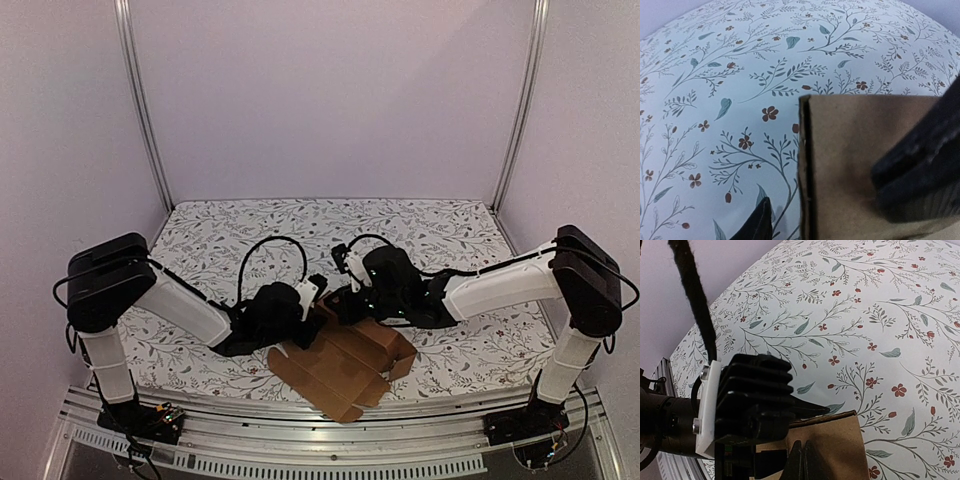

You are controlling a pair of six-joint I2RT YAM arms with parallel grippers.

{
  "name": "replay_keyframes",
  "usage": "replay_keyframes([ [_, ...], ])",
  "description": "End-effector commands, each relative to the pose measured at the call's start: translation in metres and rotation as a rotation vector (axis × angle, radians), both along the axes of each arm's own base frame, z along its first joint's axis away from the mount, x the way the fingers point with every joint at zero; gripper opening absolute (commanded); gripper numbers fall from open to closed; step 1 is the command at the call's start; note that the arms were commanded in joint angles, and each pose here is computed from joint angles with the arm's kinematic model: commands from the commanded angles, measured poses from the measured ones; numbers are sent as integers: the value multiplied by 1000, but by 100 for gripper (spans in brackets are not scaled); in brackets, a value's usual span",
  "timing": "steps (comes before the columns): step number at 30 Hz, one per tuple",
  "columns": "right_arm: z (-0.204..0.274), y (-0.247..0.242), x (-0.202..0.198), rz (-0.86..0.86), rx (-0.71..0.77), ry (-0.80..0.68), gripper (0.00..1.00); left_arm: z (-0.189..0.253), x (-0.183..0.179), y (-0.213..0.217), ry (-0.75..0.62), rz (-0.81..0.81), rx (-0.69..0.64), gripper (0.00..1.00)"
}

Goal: Fold the paper box

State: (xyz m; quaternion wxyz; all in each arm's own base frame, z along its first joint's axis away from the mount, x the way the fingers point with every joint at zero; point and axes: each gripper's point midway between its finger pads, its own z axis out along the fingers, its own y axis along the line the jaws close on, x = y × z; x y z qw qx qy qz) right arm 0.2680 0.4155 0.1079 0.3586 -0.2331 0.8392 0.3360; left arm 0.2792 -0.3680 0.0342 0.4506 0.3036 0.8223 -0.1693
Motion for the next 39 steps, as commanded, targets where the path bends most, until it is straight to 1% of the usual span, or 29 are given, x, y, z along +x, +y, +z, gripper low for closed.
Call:
replay_keyframes([
  [1,-15,-12,-3,-21,-47,34,0,-4,-1,3,-13,17,-18,36],
  [10,-14,-13,-4,-23,-48,43,0,5,8,0,-26,48,-89,32],
  [17,-14,-13,-5,-25,-43,51,0,9,17,-2,-47,84,-122,26],
  [25,-15,-14,-6,-30,-40,62,0,4,25,1,-55,143,-129,14],
  [27,-16,-14,-7,-32,-40,66,0,5,26,2,-60,154,-129,8],
  [29,-17,-15,-7,-36,-40,65,0,6,27,3,-64,161,-128,0],
  [33,-11,-21,-3,-64,-39,44,0,10,23,-1,-70,133,-129,0],
  [39,22,-41,13,-101,-37,-23,0,12,12,-7,-70,69,-121,0],
])
